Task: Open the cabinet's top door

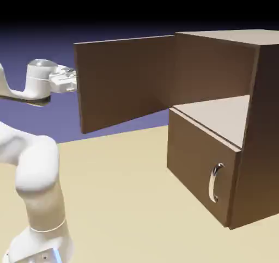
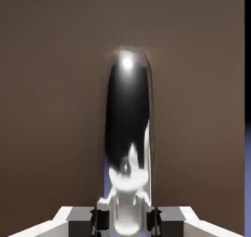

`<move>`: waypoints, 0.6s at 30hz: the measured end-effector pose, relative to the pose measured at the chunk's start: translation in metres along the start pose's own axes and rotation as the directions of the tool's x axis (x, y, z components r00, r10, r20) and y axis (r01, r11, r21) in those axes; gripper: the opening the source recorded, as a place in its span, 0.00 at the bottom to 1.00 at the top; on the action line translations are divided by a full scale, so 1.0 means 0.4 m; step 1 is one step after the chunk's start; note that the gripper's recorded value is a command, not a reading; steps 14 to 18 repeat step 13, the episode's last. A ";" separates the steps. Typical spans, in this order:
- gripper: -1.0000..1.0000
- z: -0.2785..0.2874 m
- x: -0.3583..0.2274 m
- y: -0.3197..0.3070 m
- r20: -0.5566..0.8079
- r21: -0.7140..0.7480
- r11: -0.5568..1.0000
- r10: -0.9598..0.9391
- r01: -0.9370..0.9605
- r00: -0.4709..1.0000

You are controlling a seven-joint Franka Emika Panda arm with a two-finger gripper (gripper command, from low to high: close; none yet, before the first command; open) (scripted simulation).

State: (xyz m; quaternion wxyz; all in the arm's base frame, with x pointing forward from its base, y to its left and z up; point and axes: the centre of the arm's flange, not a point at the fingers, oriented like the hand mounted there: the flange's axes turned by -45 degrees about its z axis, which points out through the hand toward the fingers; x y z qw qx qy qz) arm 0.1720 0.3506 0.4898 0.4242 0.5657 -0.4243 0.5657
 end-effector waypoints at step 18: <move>0.00 -0.213 0.000 -0.109 0.000 -0.227 0.974 0.000 0.000 1.000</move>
